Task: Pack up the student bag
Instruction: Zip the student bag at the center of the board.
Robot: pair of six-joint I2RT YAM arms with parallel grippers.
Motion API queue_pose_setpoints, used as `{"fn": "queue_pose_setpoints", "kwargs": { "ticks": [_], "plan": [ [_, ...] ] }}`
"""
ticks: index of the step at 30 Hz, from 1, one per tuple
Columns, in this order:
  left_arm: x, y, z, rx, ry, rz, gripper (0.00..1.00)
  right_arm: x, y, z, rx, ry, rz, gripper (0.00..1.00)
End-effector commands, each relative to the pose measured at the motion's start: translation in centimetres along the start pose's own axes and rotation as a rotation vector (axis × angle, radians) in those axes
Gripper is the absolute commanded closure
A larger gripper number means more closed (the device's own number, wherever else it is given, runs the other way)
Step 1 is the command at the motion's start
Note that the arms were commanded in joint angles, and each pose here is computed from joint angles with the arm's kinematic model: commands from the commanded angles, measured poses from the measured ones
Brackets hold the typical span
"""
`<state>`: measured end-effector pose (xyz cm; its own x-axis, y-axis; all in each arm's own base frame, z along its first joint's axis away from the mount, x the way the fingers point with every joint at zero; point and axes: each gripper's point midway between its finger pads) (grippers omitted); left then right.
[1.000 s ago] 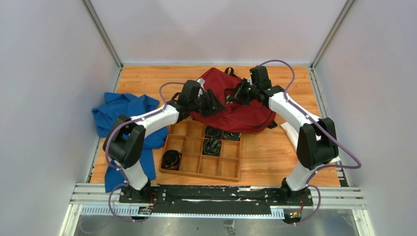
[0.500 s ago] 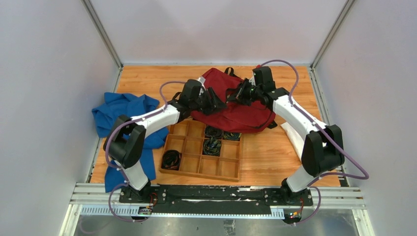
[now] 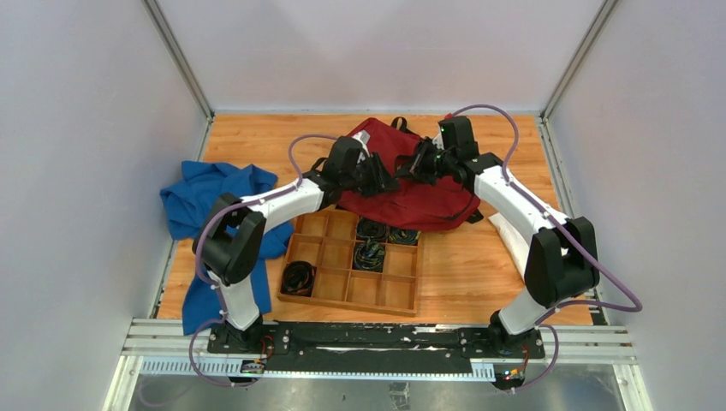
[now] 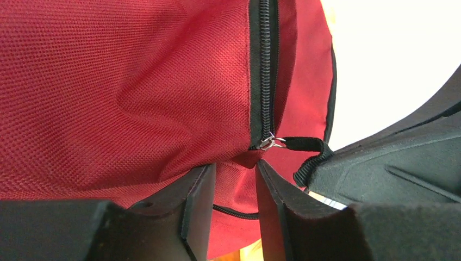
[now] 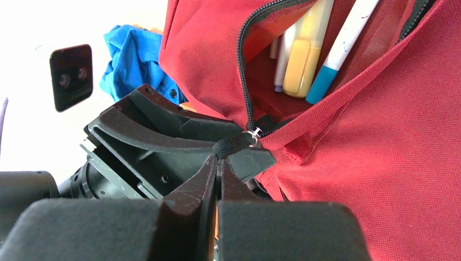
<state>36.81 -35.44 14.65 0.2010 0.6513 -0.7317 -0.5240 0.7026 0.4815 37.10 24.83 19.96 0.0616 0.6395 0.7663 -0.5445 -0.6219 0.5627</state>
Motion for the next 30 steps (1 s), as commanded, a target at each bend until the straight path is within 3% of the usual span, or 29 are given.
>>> {"fn": "queue_pose_setpoints", "kwargs": {
  "ticks": [1, 3, 6, 10, 12, 16, 21, 30],
  "plan": [
    [0.8, -0.7, 0.7, -0.046, -0.063, 0.049, 0.62, 1.2, 0.4, -0.4, 0.015, 0.016, 0.047, 1.0],
    [1.4, -0.8, 0.9, -0.045, -0.081, 0.084, 0.6, 1.4, 0.5, -0.4, 0.016, 0.015, 0.053, 1.0],
    [1.9, -0.7, 1.0, -0.036, -0.112, 0.13, 0.43, 1.8, 0.8, -0.4, 0.014, 0.015, 0.063, 1.0],
    [1.9, -0.4, 1.4, -0.077, -0.196, 0.16, 0.39, 2.1, 1.1, -0.4, 0.01, 0.014, 0.076, 1.0],
    [1.8, -0.6, 1.5, -0.093, -0.218, 0.151, 0.45, 2.1, 1.0, -0.5, 0.015, 0.009, 0.077, 1.0],
    [2.3, -1.0, 1.6, -0.099, -0.228, 0.166, 0.66, 2.0, 0.9, -0.7, 0.022, 0.003, 0.082, 1.0],
    [1.4, -1.0, 2.6, -0.143, -0.231, 0.143, 1.0, 1.7, 0.9, -0.8, 0.022, 0.004, 0.073, 1.0],
    [0.9, 0.2, 0.9, -0.099, -0.225, 0.084, 1.0, 1.0, 0.1, 2.0, -0.028, 0.036, 0.027, 1.0]
  ]
}}
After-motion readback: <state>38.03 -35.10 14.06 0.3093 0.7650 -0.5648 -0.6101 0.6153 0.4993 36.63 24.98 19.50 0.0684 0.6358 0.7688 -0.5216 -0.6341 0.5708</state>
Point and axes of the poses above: each gripper's point midway between its finger pads, its own y axis back along the fingers, its own x axis along the line the jaws close on, z = x × y, and after that the axes turned 2 degrees about -y, right-handed
